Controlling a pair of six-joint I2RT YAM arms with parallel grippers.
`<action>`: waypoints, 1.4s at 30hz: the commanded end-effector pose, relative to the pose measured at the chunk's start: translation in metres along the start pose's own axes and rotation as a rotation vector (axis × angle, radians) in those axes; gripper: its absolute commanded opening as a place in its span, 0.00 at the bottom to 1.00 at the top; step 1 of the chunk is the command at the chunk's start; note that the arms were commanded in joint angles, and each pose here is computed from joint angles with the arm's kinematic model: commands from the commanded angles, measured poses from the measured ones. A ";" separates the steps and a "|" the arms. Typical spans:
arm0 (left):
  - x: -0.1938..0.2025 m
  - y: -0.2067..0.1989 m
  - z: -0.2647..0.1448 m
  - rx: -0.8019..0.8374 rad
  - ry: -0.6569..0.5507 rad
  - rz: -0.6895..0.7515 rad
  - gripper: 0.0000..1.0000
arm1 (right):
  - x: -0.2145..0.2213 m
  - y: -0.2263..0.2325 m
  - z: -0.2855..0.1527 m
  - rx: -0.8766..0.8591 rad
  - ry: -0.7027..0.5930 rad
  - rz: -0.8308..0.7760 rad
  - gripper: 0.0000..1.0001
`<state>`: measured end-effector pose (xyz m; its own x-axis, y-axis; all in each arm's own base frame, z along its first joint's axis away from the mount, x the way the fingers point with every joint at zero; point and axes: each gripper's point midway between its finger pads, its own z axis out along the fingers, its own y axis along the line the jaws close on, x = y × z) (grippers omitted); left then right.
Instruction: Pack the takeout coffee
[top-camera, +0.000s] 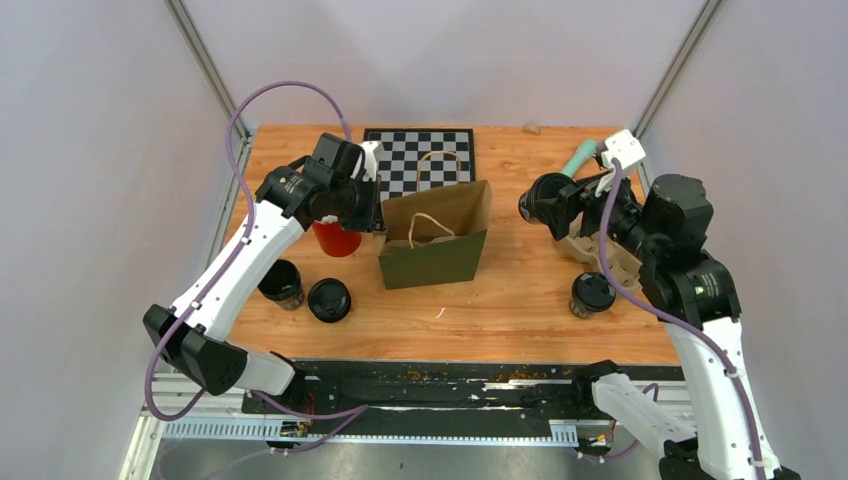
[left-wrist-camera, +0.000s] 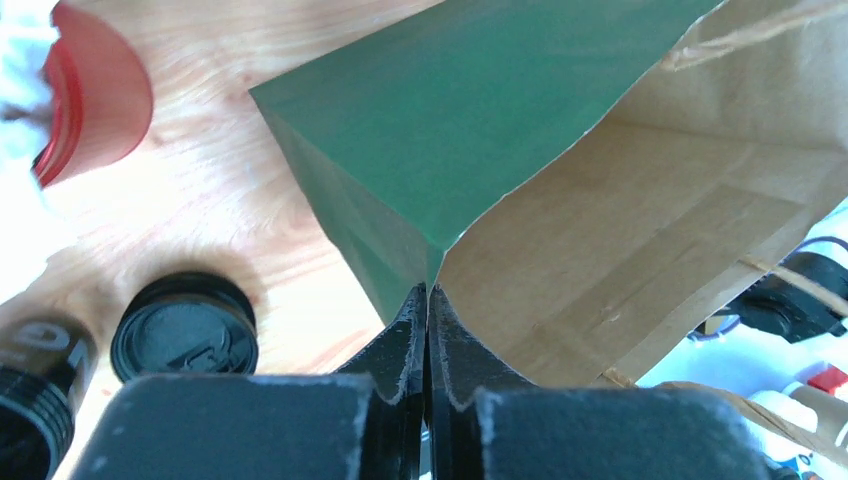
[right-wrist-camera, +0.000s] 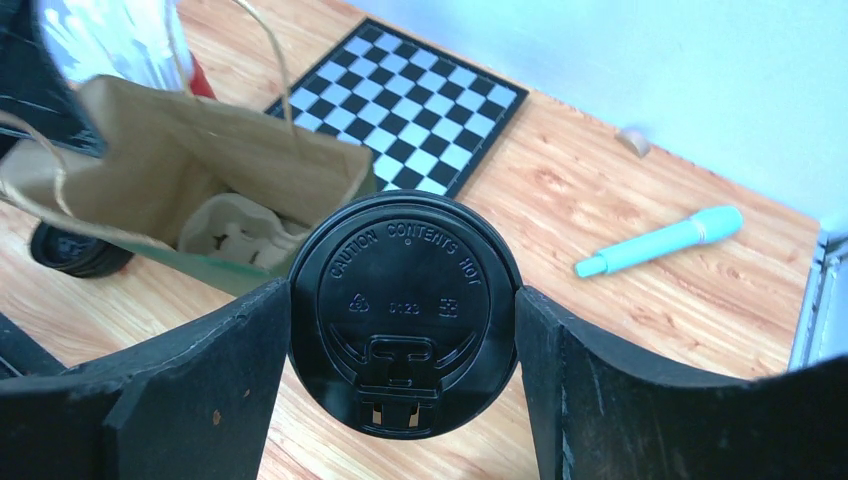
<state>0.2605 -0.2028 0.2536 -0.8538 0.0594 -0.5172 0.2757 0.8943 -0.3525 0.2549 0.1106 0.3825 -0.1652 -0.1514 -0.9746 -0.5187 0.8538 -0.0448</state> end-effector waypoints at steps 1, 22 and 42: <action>-0.028 -0.036 -0.010 0.179 -0.111 0.084 0.02 | -0.029 0.020 -0.014 -0.088 -0.113 -0.003 0.72; -0.024 -0.099 -0.014 0.457 -0.123 0.177 0.00 | -0.022 0.062 -0.008 -0.294 -0.128 -0.031 0.71; -0.021 -0.082 -0.012 0.350 -0.094 0.114 0.37 | 0.032 0.080 0.024 -0.293 0.024 -0.227 0.72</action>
<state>0.2538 -0.2768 0.2851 -0.7765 0.1275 -0.6171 0.5279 0.6663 -0.5266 0.2193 0.1852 0.3466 -0.1037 -0.2442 -0.9642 -0.7830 0.6178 -0.0722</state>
